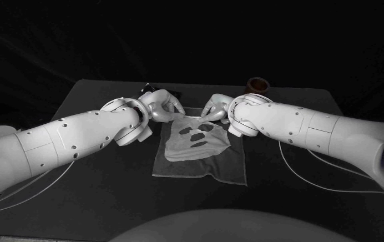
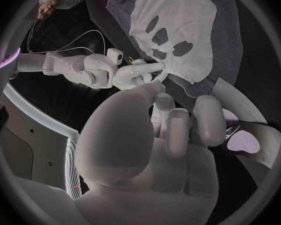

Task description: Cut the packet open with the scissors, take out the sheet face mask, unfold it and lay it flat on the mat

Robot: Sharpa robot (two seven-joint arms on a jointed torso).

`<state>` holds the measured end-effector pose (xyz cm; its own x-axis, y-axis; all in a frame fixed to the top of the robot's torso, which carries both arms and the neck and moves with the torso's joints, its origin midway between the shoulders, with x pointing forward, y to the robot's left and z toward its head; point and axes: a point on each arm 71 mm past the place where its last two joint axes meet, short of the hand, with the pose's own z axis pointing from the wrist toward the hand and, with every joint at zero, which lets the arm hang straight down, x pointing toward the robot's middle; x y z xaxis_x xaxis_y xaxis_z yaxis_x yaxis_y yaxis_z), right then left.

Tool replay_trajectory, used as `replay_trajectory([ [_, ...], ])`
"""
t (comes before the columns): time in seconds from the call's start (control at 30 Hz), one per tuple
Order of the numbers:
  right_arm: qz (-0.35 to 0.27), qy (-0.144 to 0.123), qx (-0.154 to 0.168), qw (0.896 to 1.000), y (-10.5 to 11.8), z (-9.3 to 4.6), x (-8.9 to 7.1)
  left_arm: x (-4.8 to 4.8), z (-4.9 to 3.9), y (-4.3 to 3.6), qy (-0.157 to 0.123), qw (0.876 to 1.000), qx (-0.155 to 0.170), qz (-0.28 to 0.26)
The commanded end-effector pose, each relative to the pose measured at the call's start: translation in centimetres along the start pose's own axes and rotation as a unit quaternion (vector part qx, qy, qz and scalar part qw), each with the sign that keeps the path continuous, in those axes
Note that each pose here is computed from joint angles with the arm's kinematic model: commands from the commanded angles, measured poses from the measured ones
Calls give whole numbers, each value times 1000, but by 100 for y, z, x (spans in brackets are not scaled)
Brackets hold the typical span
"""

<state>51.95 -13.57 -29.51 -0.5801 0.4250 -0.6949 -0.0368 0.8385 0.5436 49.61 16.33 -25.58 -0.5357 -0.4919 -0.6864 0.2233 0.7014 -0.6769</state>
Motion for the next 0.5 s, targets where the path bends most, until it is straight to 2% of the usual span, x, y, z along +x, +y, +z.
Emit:
replay_trajectory([
  [0.03, -11, -9, -7, 1000, 26, 12, 12, 71, 5, -29, 36, 999, 14, 32],
  [0.27, -17, -22, -10, 1000, 27, 23, 1, 136, 8, -8, 56, 997, 10, 48],
  [0.5, -18, -25, -11, 999, 21, 23, -4, 166, 14, -7, 63, 996, 12, 64],
])
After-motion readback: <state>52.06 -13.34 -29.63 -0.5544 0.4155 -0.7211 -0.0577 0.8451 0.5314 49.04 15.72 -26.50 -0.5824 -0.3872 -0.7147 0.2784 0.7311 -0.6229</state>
